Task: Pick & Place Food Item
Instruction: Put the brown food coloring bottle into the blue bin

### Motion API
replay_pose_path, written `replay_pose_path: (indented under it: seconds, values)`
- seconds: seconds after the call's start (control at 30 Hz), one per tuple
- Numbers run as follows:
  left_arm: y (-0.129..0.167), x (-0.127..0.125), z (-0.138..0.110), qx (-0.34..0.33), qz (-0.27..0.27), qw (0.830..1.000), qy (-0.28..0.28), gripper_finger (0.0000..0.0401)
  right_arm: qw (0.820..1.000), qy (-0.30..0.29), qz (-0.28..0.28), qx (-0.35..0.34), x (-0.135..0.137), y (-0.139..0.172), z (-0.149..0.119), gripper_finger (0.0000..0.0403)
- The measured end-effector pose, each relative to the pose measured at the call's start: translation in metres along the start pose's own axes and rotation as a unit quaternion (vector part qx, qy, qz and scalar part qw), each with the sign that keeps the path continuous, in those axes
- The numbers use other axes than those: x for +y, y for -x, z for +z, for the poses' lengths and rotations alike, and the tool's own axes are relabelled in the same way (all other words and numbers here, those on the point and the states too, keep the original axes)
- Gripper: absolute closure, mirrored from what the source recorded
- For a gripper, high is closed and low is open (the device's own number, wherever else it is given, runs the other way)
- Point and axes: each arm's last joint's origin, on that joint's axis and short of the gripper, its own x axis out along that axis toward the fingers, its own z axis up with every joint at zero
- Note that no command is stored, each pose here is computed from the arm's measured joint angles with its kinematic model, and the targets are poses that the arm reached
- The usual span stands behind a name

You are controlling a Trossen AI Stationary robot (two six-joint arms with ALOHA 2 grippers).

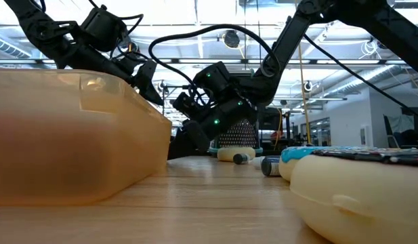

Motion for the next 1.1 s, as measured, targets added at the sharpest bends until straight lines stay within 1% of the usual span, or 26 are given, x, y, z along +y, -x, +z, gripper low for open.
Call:
replay_pose_path:
  seconds: [0.17, 0.37, 0.43, 0.5, 0.6, 0.83, 0.93, 1.0, 1.1]
  values:
    - [0.000, 0.000, 0.000, 0.000, 0.000, 1.000, -0.001, 0.0148, 1.000, 0.013, 0.000, 0.001, 0.000, 0.000, 0.000, 0.0342]
    - [0.000, 0.000, 0.000, 0.000, 0.000, 1.000, -0.002, 0.0148, 1.000, 0.013, 0.001, 0.003, 0.000, 0.000, -0.001, 0.0380]
    - [0.000, 0.000, 0.000, 0.000, 0.000, 1.000, -0.002, 0.0148, 1.000, 0.012, -0.006, 0.006, -0.001, 0.000, -0.001, 0.0385]
    - [0.000, 0.000, 0.000, 0.000, 0.000, 1.000, -0.002, 0.0148, 1.000, 0.021, -0.014, 0.010, -0.002, 0.001, 0.000, 0.0378]
    - [0.000, 0.000, 0.000, 0.000, 0.000, 1.000, -0.002, 0.0148, 0.999, 0.043, -0.015, 0.010, -0.004, 0.002, 0.000, 0.0342]
    - [0.000, 0.000, 0.000, 0.000, 0.000, 1.000, 0.000, 0.0148, 0.997, 0.078, -0.021, 0.005, -0.005, 0.002, 0.001, 0.0212]
    - [0.000, 0.000, 0.000, 0.000, 0.000, 1.000, 0.000, 0.0148, 0.995, 0.098, -0.025, -0.009, -0.006, 0.003, 0.004, 0.0167]
    - [0.000, 0.000, 0.000, 0.000, 0.000, 1.000, 0.000, 0.0148, 0.993, 0.112, -0.022, -0.023, -0.005, 0.002, 0.006, 0.0148]
    - [0.000, 0.000, 0.000, 0.000, 0.000, 1.000, 0.000, 0.0148, 0.992, 0.119, 0.013, -0.047, -0.002, 0.002, 0.009, 0.0139]
